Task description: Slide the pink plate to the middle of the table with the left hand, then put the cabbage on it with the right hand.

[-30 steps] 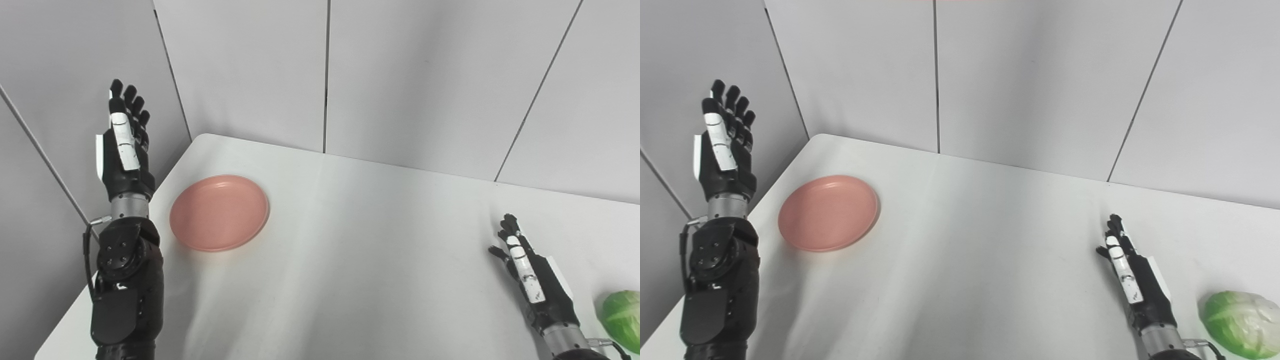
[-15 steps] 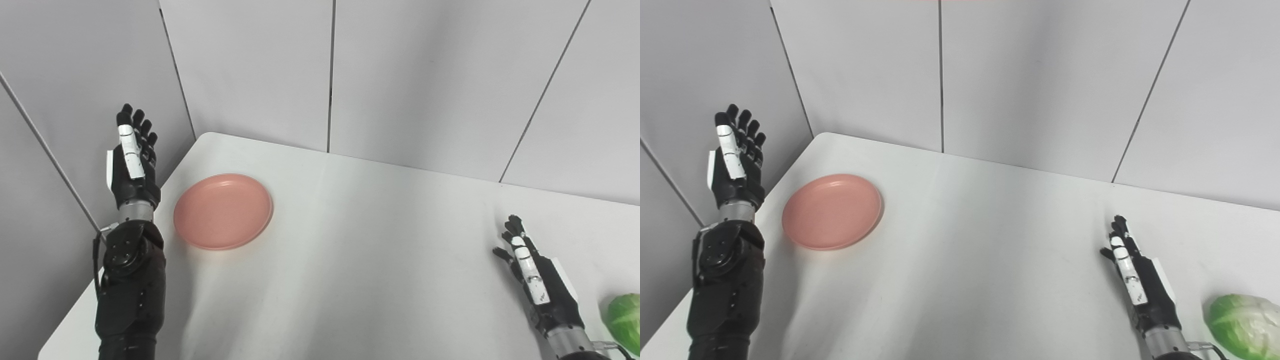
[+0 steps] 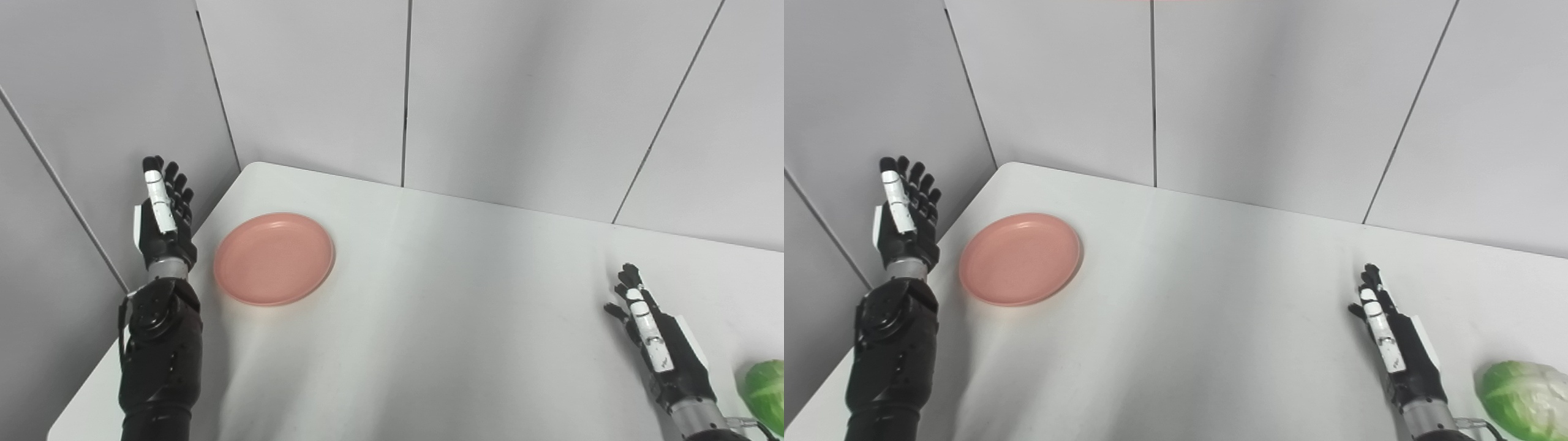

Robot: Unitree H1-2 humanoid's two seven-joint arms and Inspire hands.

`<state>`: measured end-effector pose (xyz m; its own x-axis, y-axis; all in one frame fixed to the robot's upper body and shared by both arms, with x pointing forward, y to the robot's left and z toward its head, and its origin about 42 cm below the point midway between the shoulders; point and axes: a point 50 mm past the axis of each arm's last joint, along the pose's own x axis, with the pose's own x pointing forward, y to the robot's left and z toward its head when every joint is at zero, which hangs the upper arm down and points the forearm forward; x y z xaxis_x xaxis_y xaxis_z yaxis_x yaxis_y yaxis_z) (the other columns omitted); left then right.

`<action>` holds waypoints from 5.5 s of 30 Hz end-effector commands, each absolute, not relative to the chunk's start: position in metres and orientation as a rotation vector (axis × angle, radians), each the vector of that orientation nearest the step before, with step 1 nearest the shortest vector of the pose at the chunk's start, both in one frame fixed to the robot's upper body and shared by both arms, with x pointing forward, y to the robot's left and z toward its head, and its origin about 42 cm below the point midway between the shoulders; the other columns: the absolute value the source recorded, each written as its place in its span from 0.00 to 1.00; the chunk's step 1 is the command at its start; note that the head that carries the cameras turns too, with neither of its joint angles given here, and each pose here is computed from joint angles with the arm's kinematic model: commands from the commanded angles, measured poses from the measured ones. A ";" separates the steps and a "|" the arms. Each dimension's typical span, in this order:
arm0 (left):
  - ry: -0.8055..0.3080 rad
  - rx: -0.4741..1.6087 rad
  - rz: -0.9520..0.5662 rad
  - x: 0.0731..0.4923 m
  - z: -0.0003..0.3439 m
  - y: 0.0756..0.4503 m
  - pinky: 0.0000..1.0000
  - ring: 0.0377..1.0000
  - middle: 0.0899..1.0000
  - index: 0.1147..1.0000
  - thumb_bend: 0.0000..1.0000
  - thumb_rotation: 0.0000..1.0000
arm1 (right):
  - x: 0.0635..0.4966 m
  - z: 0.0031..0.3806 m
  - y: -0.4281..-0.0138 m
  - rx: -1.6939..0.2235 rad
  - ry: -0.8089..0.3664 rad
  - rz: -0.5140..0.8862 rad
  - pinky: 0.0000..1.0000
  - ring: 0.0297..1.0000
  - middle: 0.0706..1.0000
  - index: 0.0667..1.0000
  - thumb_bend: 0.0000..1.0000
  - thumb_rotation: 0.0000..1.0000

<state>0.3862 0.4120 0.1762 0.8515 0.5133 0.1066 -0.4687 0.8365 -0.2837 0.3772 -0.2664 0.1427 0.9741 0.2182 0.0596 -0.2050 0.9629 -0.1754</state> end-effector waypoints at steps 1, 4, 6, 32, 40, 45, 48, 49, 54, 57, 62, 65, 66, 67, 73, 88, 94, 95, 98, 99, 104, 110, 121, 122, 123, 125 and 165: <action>-0.283 -0.228 0.529 0.394 0.205 0.426 1.00 1.00 1.00 1.00 0.82 1.00 | 0.378 0.144 -0.268 -0.180 -0.063 0.220 1.00 1.00 1.00 1.00 0.26 1.00; -0.268 -0.238 0.532 0.395 0.201 0.428 1.00 1.00 1.00 1.00 0.83 1.00 | 0.378 0.145 -0.269 -0.185 -0.061 0.220 1.00 0.99 1.00 1.00 0.25 1.00; -0.256 -0.251 0.532 0.395 0.197 0.430 1.00 1.00 1.00 1.00 0.82 1.00 | 0.378 0.145 -0.269 -0.182 -0.063 0.224 1.00 0.99 1.00 1.00 0.25 1.00; -0.076 -0.337 0.463 0.419 0.145 0.413 1.00 0.98 0.98 0.99 0.82 0.99 | 0.378 0.144 -0.268 -0.186 -0.056 0.226 1.00 0.99 1.00 1.00 0.28 1.00; 0.003 -0.321 0.387 0.425 0.131 0.395 1.00 1.00 1.00 1.00 0.78 1.00 | 0.377 0.146 -0.267 -0.178 -0.055 0.226 1.00 1.00 1.00 1.00 0.29 1.00; 0.018 -0.302 0.314 0.429 0.122 0.382 1.00 1.00 0.99 1.00 0.78 1.00 | 0.377 0.146 -0.266 -0.205 -0.057 0.232 1.00 0.99 1.00 1.00 0.28 1.00; 0.023 -0.287 0.284 0.430 0.121 0.371 1.00 0.98 0.98 0.99 0.76 1.00 | 0.377 0.145 -0.266 -0.196 -0.059 0.229 1.00 0.99 1.00 1.00 0.29 1.00; 0.033 -0.277 0.272 0.431 0.121 0.367 1.00 0.98 0.98 0.99 0.76 1.00 | 0.376 0.145 -0.266 -0.191 -0.058 0.227 1.00 0.99 1.00 1.00 0.29 1.00; 0.061 -0.267 0.220 0.431 0.120 0.346 0.99 0.98 0.98 0.98 0.79 1.00 | 0.376 0.143 -0.266 -0.168 -0.057 0.220 1.00 1.00 1.00 1.00 0.30 1.00; 0.073 -0.250 0.190 0.432 0.120 0.335 0.99 0.98 0.97 0.98 0.79 1.00 | 0.375 0.146 -0.265 -0.190 -0.062 0.226 1.00 0.99 1.00 1.00 0.29 1.00; 0.085 -0.231 0.151 0.432 0.120 0.323 0.99 0.98 0.98 0.98 0.81 1.00 | 0.376 0.145 -0.265 -0.206 -0.057 0.233 1.00 0.99 1.00 1.00 0.27 1.00; 0.089 -0.228 0.125 0.431 0.122 0.316 0.98 0.97 0.97 0.97 0.82 1.00 | 0.376 0.143 -0.265 -0.201 -0.058 0.228 1.00 0.98 0.99 1.00 0.29 1.00; 0.091 -0.227 0.113 0.431 0.122 0.313 0.98 0.97 0.97 0.98 0.82 1.00 | 0.376 0.143 -0.265 -0.198 -0.061 0.228 1.00 0.98 0.99 1.00 0.29 1.00; 0.096 -0.224 0.103 0.430 0.123 0.310 0.98 0.97 0.97 0.98 0.82 1.00 | 0.376 0.143 -0.265 -0.203 -0.066 0.231 1.00 0.98 0.99 1.00 0.30 1.00; 0.116 -0.220 0.062 0.429 0.126 0.294 0.96 0.97 0.96 0.96 0.81 0.99 | 0.374 0.144 -0.263 -0.212 -0.065 0.231 1.00 0.98 0.99 1.00 0.28 1.00; 0.093 -0.123 -0.125 0.419 0.140 0.247 0.95 0.96 0.96 0.96 0.81 1.00 | 0.373 0.141 -0.262 -0.254 -0.054 0.228 0.97 0.97 0.98 1.00 0.33 1.00; 0.089 -0.099 -0.181 0.413 0.147 0.232 0.97 0.97 0.97 0.97 0.80 1.00 | 0.374 0.140 -0.260 -0.254 -0.059 0.230 0.95 0.95 0.97 0.99 0.33 1.00; 0.086 -0.093 -0.190 0.412 0.148 0.230 0.97 0.97 0.97 0.98 0.81 1.00 | 0.374 0.140 -0.260 -0.257 -0.062 0.230 0.95 0.95 0.97 0.99 0.33 1.00; 0.075 -0.066 -0.222 0.407 0.153 0.221 0.97 0.97 0.97 0.98 0.81 1.00 | 0.373 0.140 -0.258 -0.262 -0.056 0.227 0.95 0.95 0.97 0.99 0.33 1.00; 0.073 -0.059 -0.233 0.405 0.155 0.219 0.98 0.97 0.97 0.98 0.81 1.00 | 0.373 0.140 -0.257 -0.263 -0.058 0.227 0.94 0.95 0.96 0.98 0.33 1.00; 0.056 -0.030 -0.310 0.393 0.165 0.196 0.99 0.97 0.97 0.99 0.80 1.00 | 0.373 0.137 -0.255 -0.256 -0.052 0.218 0.93 0.94 0.95 0.97 0.33 1.00; 0.059 -0.033 -0.401 0.383 0.156 0.169 1.00 0.99 1.00 1.00 0.75 1.00 | 0.372 0.137 -0.252 -0.266 -0.046 0.222 0.93 0.94 0.96 0.97 0.35 1.00; 0.082 -0.041 -0.449 0.367 0.139 0.148 0.99 0.99 1.00 1.00 0.75 1.00 | 0.370 0.138 -0.242 -0.296 -0.055 0.223 0.88 0.91 0.93 0.94 0.38 1.00; 0.085 -0.044 -0.458 0.366 0.138 0.146 0.99 0.98 1.00 1.00 0.76 1.00 | 0.371 0.138 -0.241 -0.297 -0.051 0.227 0.89 0.91 0.93 0.95 0.38 1.00; 0.089 -0.049 -0.466 0.364 0.137 0.144 0.98 0.98 0.99 1.00 0.77 1.00 | 0.371 0.139 -0.240 -0.298 -0.049 0.231 0.90 0.92 0.94 0.95 0.39 1.00; 0.094 -0.048 -0.480 0.361 0.136 0.142 0.96 0.98 0.99 1.00 0.77 1.00 | 0.371 0.139 -0.238 -0.300 -0.044 0.224 0.89 0.92 0.93 0.95 0.39 1.00; 0.075 -0.081 -0.459 0.349 0.114 0.153 0.98 0.99 1.00 1.00 0.75 1.00 | 0.376 0.165 -0.226 -0.350 -0.167 0.126 0.86 0.89 0.91 0.91 0.72 1.00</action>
<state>0.3496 0.1535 0.1201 0.8963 -0.4424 -0.0321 0.4384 0.8945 -0.0877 0.3725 -0.2252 0.1464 0.9842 0.1592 0.0773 -0.1281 0.9421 -0.3098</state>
